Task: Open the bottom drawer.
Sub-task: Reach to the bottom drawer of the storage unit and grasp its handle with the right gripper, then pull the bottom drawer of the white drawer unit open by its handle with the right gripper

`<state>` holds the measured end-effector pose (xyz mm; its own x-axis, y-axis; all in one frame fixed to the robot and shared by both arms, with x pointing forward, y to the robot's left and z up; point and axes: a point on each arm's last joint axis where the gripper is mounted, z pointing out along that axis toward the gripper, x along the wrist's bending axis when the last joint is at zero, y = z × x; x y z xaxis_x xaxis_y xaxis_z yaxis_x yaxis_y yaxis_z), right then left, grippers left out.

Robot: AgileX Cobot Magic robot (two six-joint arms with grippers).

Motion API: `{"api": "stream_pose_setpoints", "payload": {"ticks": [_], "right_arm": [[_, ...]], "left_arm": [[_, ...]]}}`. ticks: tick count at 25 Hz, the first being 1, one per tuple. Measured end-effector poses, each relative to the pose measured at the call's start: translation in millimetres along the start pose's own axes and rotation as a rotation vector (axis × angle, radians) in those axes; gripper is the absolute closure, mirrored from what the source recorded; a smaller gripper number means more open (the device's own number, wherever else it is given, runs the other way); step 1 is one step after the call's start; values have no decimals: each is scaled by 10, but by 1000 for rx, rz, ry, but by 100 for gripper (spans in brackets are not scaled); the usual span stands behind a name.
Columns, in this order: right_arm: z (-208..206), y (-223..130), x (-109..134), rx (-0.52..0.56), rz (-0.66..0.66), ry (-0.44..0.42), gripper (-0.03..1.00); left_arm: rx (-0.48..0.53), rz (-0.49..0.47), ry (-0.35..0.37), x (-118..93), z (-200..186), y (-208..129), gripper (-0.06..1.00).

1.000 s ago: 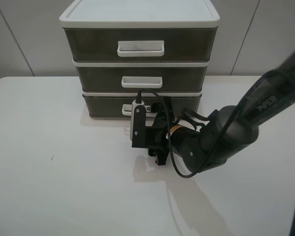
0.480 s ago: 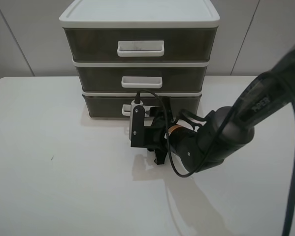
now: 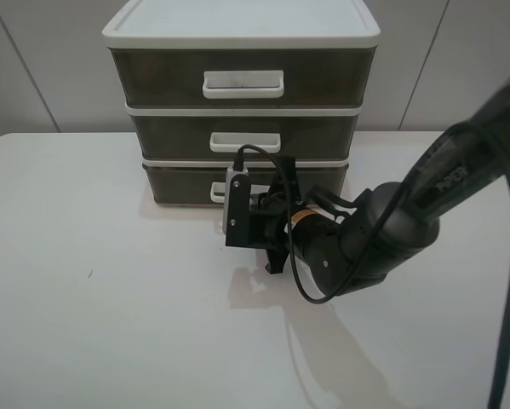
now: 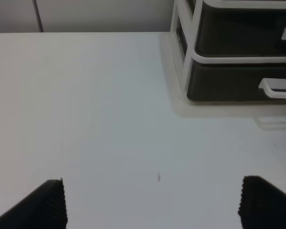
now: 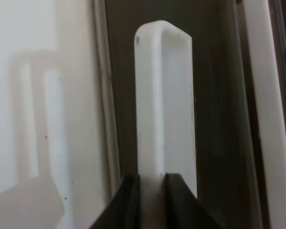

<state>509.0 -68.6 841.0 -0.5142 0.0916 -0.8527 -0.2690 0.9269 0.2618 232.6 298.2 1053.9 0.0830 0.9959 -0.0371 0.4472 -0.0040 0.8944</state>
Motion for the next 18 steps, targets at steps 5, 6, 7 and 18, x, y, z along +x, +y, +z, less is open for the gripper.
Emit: {"api": "stream_pose_setpoints", "payload": {"ticks": [5,6,7,18], "right_arm": [[-88,8,-48,-2,3,32,86],[-114,6,-54,-2,2,43,86],[-144,2,-59,-1,3,55,86],[-428,110,7,2,27,112,86]], "left_arm": [[0,0,0,0,0,0,20],[0,0,0,0,0,0,20],[0,0,0,0,0,0,20],[0,0,0,0,0,0,20]]}}
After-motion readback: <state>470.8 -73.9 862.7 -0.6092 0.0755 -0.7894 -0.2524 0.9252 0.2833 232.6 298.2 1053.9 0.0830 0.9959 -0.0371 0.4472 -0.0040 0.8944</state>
